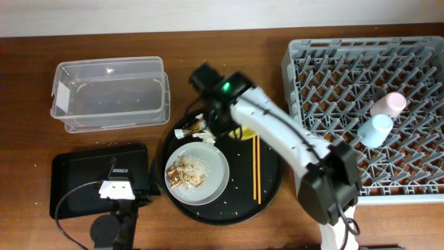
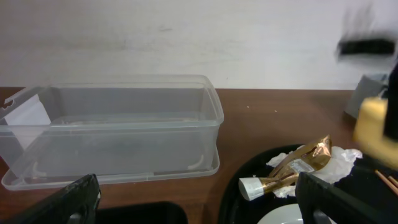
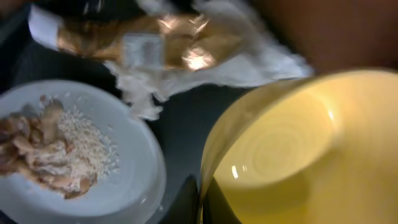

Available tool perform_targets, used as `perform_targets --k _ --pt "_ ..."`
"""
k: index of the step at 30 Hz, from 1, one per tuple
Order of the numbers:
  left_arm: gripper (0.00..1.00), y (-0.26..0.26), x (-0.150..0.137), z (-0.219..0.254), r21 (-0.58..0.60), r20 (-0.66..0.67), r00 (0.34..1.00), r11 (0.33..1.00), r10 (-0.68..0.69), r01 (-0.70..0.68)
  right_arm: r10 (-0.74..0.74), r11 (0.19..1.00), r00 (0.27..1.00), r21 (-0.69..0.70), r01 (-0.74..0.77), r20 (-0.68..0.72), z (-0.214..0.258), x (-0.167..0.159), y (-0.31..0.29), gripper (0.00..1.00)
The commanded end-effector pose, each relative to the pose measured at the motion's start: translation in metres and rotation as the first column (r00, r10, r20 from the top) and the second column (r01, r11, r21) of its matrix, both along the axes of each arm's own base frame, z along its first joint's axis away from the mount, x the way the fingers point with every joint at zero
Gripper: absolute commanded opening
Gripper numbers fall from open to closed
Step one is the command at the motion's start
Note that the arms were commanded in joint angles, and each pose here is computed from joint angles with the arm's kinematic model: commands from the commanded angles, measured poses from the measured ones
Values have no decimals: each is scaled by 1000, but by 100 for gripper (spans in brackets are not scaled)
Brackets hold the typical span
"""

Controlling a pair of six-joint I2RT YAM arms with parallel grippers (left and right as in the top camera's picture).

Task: Sort waste into correct bins and load items into the dishwasher rack
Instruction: 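Grasp the yellow bowl rim with the right gripper and lift, then carry the yellow bowl to the rack's right edge and release it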

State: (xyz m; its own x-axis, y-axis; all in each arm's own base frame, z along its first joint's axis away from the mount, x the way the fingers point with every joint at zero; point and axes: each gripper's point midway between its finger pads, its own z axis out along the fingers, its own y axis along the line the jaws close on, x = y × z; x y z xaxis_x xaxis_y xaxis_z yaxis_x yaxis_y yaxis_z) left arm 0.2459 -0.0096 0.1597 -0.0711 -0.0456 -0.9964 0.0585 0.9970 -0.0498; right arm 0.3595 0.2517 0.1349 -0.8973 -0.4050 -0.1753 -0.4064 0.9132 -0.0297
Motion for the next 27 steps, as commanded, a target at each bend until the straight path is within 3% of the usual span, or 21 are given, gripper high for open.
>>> perform_targets --k 1,6,11,19,24,27 --pt "100 0 0 -2 15 -4 1000 1000 -1 1 -164 985 974 76 153 156 87 39 -58 4" --pt "100 0 0 -2 15 -4 1000 1000 -1 1 -417 904 887 190 383 200 147 63 -166 4" --pt "100 0 0 -2 15 -4 1000 1000 -1 1 -651 730 751 358 582 109 158 67 -286 4" --pt "100 0 0 -2 15 -4 1000 1000 -1 1 -695 522 719 699 488 17 164 46 -399 4" --pt "100 0 0 -2 15 -4 1000 1000 -1 1 -680 300 733 915 270 7 164 25 -436 4" --pt "100 0 0 -2 15 -4 1000 1000 -1 1 -711 200 703 949 244 -31 147 15 -457 4"
